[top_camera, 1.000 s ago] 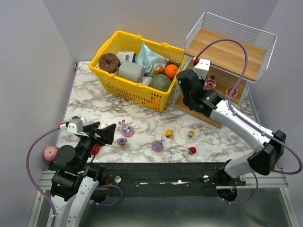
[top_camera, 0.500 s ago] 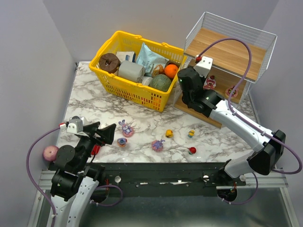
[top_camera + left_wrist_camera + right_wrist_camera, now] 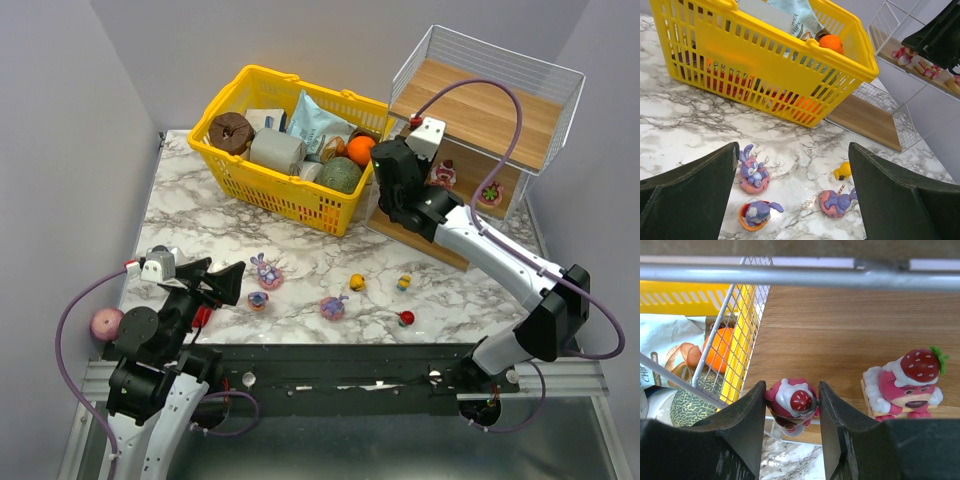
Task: Place and organize the plastic toys onto the shelf
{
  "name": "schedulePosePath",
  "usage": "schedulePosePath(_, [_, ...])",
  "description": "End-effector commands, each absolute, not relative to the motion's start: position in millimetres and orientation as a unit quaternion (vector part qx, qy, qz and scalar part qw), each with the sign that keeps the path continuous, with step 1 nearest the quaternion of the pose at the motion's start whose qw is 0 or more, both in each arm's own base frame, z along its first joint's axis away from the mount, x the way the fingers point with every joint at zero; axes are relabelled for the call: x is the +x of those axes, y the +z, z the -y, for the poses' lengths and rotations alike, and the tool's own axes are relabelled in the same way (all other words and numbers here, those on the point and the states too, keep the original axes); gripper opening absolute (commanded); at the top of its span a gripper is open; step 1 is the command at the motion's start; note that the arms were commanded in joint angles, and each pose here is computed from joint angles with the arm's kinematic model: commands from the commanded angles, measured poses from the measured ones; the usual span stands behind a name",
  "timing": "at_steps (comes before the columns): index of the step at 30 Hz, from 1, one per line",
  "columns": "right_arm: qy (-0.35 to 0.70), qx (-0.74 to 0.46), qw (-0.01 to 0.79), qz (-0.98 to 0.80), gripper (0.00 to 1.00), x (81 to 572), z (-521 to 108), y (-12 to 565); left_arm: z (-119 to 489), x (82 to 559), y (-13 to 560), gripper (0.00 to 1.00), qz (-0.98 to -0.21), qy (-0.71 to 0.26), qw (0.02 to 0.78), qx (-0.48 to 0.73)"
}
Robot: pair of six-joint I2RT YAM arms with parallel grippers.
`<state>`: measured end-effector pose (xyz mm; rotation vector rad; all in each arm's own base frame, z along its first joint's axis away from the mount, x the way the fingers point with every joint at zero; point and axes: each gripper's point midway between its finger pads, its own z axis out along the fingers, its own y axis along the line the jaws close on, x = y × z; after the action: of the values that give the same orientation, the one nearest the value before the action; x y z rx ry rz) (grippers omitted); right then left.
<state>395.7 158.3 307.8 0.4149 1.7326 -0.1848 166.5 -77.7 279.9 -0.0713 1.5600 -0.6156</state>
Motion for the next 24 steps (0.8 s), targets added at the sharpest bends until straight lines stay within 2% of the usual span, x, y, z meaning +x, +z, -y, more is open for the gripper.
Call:
schedulePosePath(1, [-0.113,0.193,0.631,-0.743,0.31,403,-150,304,75,168,277,0.99,-0.695,-0.265,0.667,-0.036])
schedulePosePath(3, [-0.116,0.191,0.632,-0.742,0.37,406,-151,303,75,168,277,0.99,-0.695,-0.265,0.668,-0.036])
schedulePosePath(11, [-0.13,0.182,0.638,-0.737,0.39,411,-152,295,75,167,278,0.99,-0.694,-0.266,0.669,-0.036])
schedulePosePath(14, [-0.138,0.18,0.641,-0.733,0.42,412,-151,294,75,167,278,0.99,-0.694,-0.265,0.668,-0.036])
schedulePosePath(16, [-0.144,0.174,0.641,-0.734,0.47,413,-150,292,75,168,277,0.99,-0.695,-0.265,0.668,-0.036])
schedulePosePath(24, [-0.162,0.168,0.641,-0.731,0.5,416,-149,288,75,167,278,0.99,-0.694,-0.265,0.668,-0.036])
